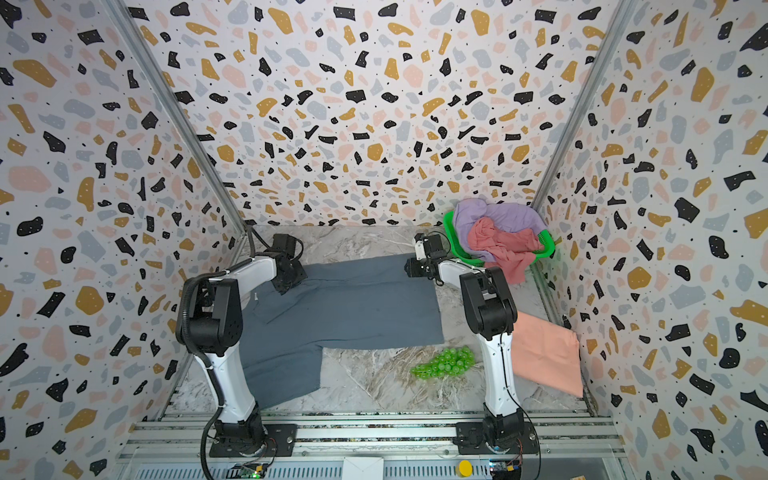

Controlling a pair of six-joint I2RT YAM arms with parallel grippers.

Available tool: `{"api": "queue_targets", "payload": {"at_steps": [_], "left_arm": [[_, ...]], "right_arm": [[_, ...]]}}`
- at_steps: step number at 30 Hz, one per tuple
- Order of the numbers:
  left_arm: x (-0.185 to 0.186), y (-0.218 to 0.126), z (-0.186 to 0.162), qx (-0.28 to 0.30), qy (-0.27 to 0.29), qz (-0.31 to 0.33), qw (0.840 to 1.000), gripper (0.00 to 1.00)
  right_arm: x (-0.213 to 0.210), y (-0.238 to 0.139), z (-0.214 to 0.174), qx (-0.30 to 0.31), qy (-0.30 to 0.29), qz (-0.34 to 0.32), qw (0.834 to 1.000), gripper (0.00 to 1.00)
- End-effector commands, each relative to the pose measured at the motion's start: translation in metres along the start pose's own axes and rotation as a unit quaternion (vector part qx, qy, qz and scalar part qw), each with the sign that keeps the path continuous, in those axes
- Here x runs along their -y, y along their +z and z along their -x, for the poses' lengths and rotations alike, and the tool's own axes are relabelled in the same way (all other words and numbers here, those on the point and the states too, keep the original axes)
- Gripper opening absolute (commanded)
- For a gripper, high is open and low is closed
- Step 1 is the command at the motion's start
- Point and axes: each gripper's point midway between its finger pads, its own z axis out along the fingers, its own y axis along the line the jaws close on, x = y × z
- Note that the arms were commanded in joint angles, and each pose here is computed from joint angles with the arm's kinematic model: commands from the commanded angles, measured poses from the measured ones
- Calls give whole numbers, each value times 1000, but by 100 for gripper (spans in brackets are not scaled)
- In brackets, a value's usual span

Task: Fold and stack the t-shirts

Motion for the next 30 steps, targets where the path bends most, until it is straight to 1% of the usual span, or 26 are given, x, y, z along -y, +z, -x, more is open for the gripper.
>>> {"api": "queue_targets", "payload": {"at_steps": [1, 4, 6, 8, 9, 10, 11, 12, 14, 15, 16, 18, 21, 24, 26, 30], "left_arm": [[1, -36, -12, 3, 39, 11, 999, 0], [8, -52, -36, -19, 52, -9, 998, 0], [14, -63, -64, -53, 62, -29, 996, 0], [22, -80, -87, -75, 86, -45, 992, 0], [28, -91, -97, -88, 101, -60, 989, 8], [33, -102, -101, -90, 110, -69, 987, 18], [40, -115, -100, -86, 119, -86, 985, 27], [49, -131, -93, -71, 121, -112, 984, 32], [56, -154, -63, -15, 108, -127, 986, 37], [56, -160, -47, 12, 108, -129, 986, 39], [54, -161, -36, 26, 104, -126, 986, 40], [42, -147, -20, 29, 85, -113, 989, 41], [26, -115, -7, 23, 70, -84, 994, 42], [21, -85, -10, 12, 62, -66, 996, 43], [14, -69, -12, 13, 52, -55, 997, 44], [-12, -40, -12, 13, 0, -41, 999, 47]], "right_arm": [[1, -15, -3, -9, 1, -6, 1000, 47], [2, -18, -6, -9, 1, -9, 1000, 47], [4, -20, -9, -11, 1, -11, 1000, 47], [7, -22, -12, -13, 1, -16, 1000, 47], [9, -23, -14, -15, 3, -17, 1000, 47], [9, -25, -15, -15, 3, -18, 1000, 47], [10, -28, -14, -14, 3, -19, 1000, 47], [10, -30, -14, -13, 3, -19, 1000, 47], [10, -33, -11, -10, 3, -18, 1000, 47], [9, -34, -9, -9, 1, -16, 1000, 48], [7, -35, -7, -7, -2, -13, 1000, 48], [4, -37, -1, -1, -4, -6, 1000, 48], [-3, -37, 6, 6, -6, 6, 1000, 48], [-8, -36, 13, 12, -8, 10, 1000, 48], [-14, -34, 16, 18, -9, 21, 1000, 48], [-21, -25, 13, 9, -9, 29, 1000, 49]]}}
